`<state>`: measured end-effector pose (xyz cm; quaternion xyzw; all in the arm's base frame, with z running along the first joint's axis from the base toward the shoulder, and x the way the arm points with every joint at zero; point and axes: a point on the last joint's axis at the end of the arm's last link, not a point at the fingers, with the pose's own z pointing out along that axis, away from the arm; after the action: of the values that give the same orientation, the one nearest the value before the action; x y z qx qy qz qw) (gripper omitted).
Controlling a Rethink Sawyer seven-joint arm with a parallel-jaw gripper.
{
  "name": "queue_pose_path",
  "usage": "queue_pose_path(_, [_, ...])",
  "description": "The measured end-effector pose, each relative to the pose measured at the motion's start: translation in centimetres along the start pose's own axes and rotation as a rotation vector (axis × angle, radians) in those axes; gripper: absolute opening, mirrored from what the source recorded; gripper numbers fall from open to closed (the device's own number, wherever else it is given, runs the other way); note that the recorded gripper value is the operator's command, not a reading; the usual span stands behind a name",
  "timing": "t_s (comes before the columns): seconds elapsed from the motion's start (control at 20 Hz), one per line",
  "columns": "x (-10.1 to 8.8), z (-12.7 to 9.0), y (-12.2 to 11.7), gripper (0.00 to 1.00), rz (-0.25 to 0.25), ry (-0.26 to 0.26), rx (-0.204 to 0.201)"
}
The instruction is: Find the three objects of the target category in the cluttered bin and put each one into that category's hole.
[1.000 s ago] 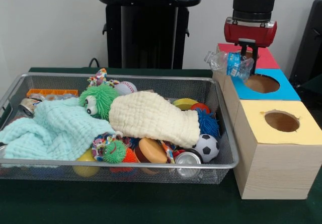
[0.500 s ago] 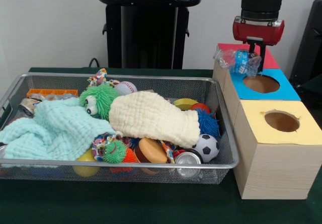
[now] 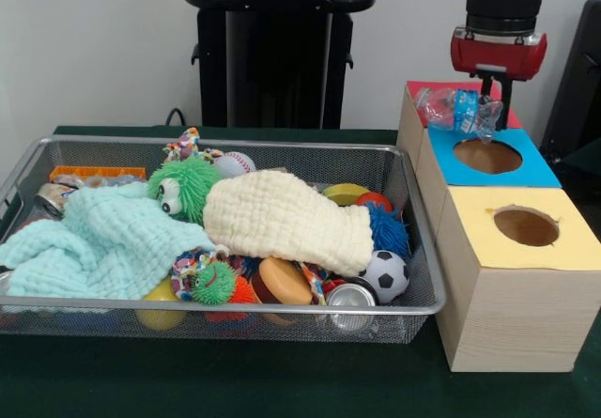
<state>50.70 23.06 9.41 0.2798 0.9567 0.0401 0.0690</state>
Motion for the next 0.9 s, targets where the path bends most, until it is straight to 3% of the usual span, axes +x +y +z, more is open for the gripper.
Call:
queue_pose_path(0.4, [1.9,-0.4,1.9,0.00,-0.044,-0.015,-0.007])
queue_pose_path(0.9, [1.8,0.2,3.0,0.00,-0.058,-0.023,-0.012])
